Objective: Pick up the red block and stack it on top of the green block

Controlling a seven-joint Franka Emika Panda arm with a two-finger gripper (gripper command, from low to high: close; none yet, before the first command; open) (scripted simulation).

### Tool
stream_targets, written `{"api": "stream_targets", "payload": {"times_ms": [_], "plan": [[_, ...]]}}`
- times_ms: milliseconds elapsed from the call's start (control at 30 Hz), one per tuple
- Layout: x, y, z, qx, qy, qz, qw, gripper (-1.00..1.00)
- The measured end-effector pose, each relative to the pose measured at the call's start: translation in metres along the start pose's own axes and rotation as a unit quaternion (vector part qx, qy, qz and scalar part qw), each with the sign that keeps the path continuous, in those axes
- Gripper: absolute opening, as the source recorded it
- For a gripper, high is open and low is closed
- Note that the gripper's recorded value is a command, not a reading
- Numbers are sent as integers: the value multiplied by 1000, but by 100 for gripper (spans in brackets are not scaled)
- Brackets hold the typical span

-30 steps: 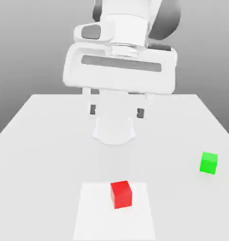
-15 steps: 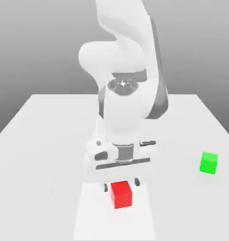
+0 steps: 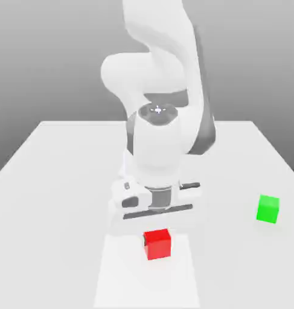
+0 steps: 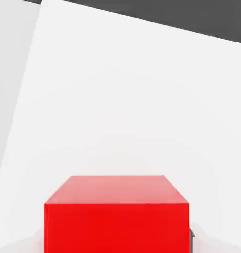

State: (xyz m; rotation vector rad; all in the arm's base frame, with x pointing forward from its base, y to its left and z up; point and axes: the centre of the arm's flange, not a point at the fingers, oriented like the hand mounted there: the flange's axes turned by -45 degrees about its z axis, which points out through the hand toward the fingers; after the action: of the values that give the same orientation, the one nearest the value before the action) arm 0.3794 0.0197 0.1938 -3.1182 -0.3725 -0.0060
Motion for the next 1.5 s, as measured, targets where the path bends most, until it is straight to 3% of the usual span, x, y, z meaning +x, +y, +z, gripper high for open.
{"api": "stream_targets", "payload": {"times_ms": [133,467,867,1500], "plan": [[1,-12,-20,0,0,30,1000,-100],[-1,-175,-45,5,6,93,996,-100],[-82,-329,-53,0,0,195,981,-100],[-85,-338,1,-3,4,203,979,-100]]}}
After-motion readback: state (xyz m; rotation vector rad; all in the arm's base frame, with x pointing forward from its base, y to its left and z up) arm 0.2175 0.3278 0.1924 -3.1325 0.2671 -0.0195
